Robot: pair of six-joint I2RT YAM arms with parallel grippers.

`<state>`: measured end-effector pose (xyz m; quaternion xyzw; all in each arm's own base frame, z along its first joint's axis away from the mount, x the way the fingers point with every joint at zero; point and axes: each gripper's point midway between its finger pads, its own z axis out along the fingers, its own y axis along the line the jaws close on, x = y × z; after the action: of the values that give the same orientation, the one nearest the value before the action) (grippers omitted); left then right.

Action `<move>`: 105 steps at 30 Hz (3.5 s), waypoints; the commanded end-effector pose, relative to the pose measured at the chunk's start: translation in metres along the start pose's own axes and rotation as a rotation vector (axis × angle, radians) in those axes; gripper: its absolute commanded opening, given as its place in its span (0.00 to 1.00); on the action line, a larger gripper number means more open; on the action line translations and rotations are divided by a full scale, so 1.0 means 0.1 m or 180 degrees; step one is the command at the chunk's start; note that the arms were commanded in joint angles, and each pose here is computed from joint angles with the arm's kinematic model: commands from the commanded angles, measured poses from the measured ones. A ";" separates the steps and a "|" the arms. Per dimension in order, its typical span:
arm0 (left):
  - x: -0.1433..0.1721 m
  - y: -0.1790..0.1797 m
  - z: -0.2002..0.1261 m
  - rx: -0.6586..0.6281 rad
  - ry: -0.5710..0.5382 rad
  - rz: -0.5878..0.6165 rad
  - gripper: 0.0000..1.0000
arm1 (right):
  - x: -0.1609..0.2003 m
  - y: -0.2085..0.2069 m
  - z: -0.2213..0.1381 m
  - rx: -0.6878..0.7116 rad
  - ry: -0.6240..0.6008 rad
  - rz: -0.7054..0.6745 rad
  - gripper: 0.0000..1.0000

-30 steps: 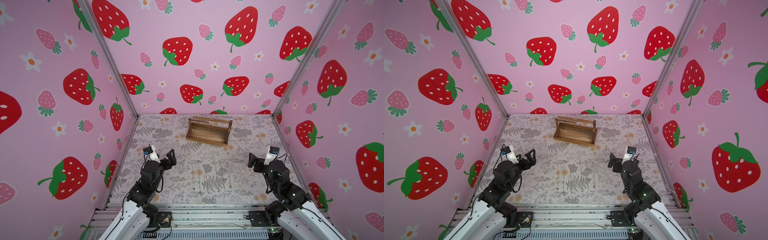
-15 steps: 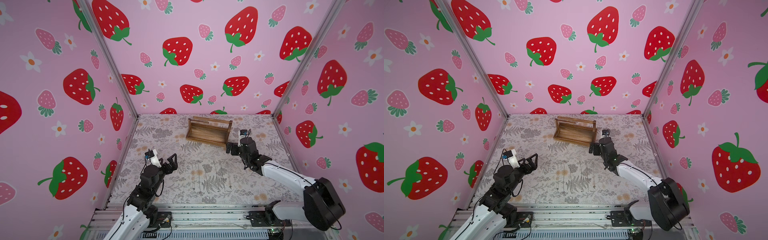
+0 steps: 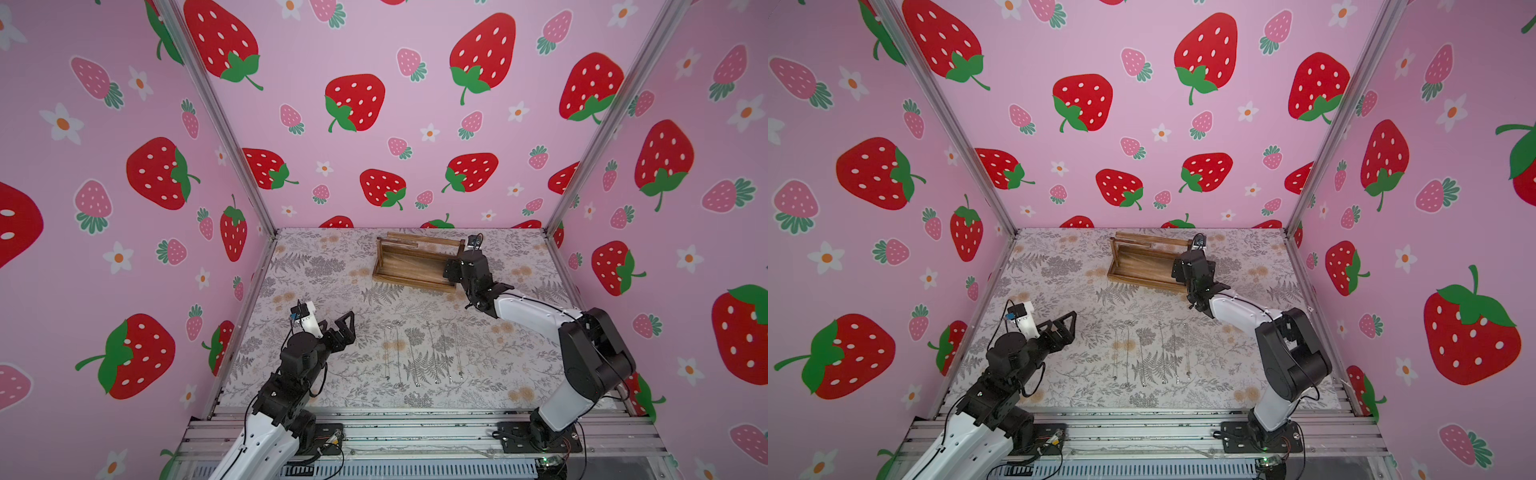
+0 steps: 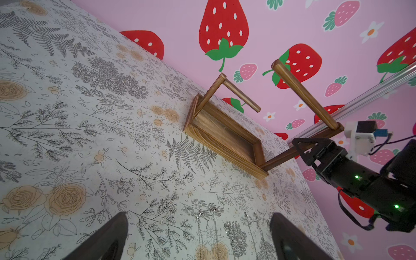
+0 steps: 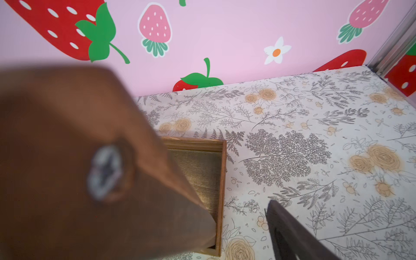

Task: Take the necklace off the jewelry display stand
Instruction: Reset both arms

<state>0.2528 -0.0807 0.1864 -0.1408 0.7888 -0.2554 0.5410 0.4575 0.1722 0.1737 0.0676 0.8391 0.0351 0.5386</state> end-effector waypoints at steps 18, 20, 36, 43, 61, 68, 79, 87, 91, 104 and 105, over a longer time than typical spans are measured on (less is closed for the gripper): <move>-0.11 -0.09 0.02 0.0013 -0.0001 0.0114 0.99 | -0.03 -0.30 0.31 -0.0203 0.0179 0.0352 0.86; -0.11 -0.08 0.03 0.0011 -0.0004 0.0108 0.99 | -0.02 -0.25 0.25 -0.0351 0.0197 0.0412 0.89; -0.17 0.22 0.09 -0.0505 -0.0192 0.0232 0.99 | 0.31 -0.55 -0.86 -0.0691 0.0166 0.0329 0.99; -0.24 0.33 0.25 -0.0786 -0.0295 0.0296 0.99 | 0.51 -0.92 -1.28 -0.0465 0.0183 0.0193 0.99; -0.31 0.25 0.43 -0.0634 -0.0693 0.1902 0.99 | 0.40 -1.58 -1.55 0.0399 -0.0739 -0.0574 0.99; -0.36 0.64 0.34 -0.1144 -0.0896 0.2183 0.99 | 0.67 -1.89 -1.09 0.0716 -0.0689 -0.0383 0.99; -0.33 1.12 0.56 -0.1115 -0.0731 0.1737 0.99 | 0.73 -1.90 -0.47 0.0585 -0.0858 -0.0591 0.99; -0.33 1.03 0.93 -0.0730 -0.0587 0.1755 0.99 | 0.72 -2.02 -0.28 0.0679 -0.0507 -0.0437 0.99; -0.21 1.09 1.14 -0.0541 -0.0362 0.1735 0.99 | 0.74 -2.03 -0.21 0.0602 -0.0372 -0.0415 0.99; -0.05 1.03 1.47 -0.0019 0.0295 0.1676 0.99 | 0.75 -2.01 -0.12 0.0406 -0.0182 -0.0355 0.99; -0.04 1.03 1.46 -0.0027 0.0308 0.1681 0.99 | 0.75 -2.02 -0.11 0.0406 -0.0160 -0.0334 0.99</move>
<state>0.4003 -0.0225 0.1008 0.0637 0.8123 -0.0874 0.5732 0.3956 -0.0164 0.0760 0.0531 0.8297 -0.0628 0.5521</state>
